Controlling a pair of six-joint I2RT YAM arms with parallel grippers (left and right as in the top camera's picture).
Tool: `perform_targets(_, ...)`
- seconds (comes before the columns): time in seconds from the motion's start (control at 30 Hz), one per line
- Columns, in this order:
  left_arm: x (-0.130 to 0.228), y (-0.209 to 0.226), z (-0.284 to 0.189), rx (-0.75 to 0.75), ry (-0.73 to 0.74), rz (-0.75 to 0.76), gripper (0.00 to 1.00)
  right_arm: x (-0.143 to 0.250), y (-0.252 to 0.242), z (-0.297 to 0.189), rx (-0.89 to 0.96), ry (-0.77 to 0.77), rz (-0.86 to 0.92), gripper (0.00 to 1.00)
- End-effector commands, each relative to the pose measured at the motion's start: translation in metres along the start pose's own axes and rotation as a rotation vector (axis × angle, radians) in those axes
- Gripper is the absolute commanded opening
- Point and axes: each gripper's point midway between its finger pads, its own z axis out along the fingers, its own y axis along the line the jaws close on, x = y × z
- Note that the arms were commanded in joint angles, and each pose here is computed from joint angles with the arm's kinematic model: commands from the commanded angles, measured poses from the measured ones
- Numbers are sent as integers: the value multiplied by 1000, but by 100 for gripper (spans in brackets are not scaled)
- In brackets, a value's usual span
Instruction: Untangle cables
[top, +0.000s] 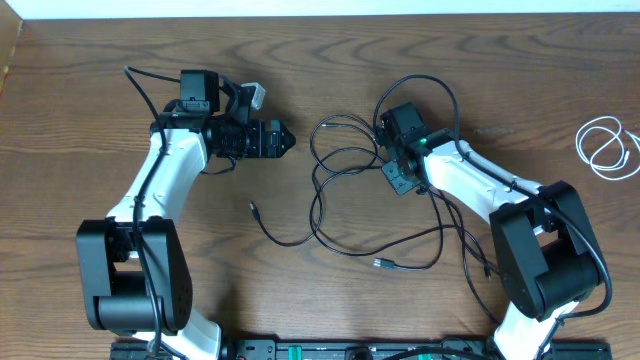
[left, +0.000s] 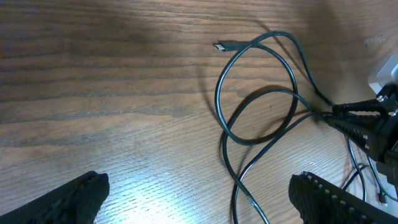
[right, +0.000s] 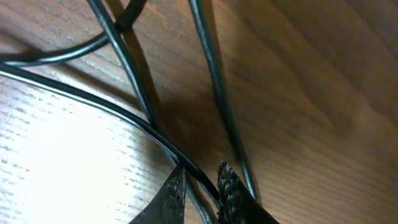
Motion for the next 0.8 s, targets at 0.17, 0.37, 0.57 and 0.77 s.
perform_targets(0.17,0,0,-5,-10,-9,-2,98,13,3,5,-23,43,-2,16)
perform_targets(0.37,1,0,-5,-10,-9,-3,98,13,25,3,-137,43,-8,9)
perform_targets(0.57,1,0,-5,-10,-9,-3,98,12,54,-3,-273,35,-21,9)
perform_targets(0.77,0,0,-5,-10,-9,-2,98,19,65,-5,-291,63,-46,18)
